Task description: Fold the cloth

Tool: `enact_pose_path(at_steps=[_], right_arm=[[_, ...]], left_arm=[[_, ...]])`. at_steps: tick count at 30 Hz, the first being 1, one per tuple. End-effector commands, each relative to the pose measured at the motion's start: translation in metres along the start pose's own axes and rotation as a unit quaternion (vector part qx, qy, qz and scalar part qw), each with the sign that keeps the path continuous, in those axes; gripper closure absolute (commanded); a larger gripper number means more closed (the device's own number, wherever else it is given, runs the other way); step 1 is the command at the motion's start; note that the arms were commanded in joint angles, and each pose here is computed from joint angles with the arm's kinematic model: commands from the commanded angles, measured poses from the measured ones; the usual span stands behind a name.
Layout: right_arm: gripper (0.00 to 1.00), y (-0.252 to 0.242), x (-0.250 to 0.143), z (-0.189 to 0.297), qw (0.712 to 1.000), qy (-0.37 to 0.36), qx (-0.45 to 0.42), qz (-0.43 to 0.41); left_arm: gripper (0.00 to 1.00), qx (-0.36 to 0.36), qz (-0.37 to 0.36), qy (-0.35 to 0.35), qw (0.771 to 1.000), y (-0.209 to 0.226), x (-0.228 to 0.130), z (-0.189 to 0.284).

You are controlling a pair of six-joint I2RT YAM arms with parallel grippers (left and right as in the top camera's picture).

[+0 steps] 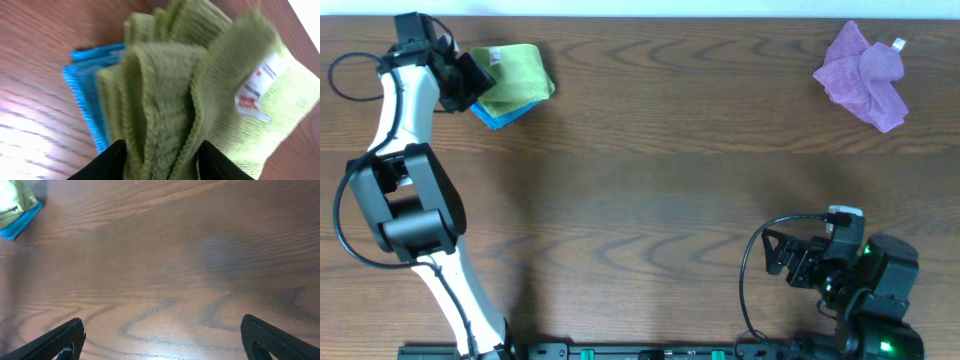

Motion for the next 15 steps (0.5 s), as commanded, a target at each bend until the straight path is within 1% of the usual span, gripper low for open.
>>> enact_pose_path(at_steps=[1, 4, 8, 11, 15], right_arm=[[0.01, 0.0, 0.0, 0.001, 1.0, -0.003, 0.002, -0.007], [0.01, 0.0, 0.0, 0.001, 1.0, -0.003, 0.002, -0.007], [0.01, 0.0, 0.0, 0.001, 1.0, -0.003, 0.002, -0.007], [0.01, 0.0, 0.0, 0.001, 1.0, -0.003, 0.002, -0.007], [0.01, 0.0, 0.0, 0.001, 1.0, -0.003, 0.002, -0.007]], left_arm=[[0.5, 0.008, 0.004, -0.006, 1.0, 0.014, 0.007, 0.006], [0.47, 0.01, 0.011, -0.003, 1.0, 0.022, 0.008, 0.009], [0.38, 0.002, -0.002, 0.003, 1.0, 0.024, 0.007, 0.014], [0.35, 0.002, -0.015, 0.002, 1.0, 0.023, 0.007, 0.021], [0.33, 0.001, -0.023, -0.012, 1.0, 0.018, 0.011, 0.033]])
Point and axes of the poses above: each gripper's point midway between its finger pads, its own z axis back along the fingers, its own y axis along the line the jaws close on, x = y × z, the point moved 3 cm from there along z, back along the fingers, and after that the axes turned 3 degrees about -z, right-handed, at the moved point
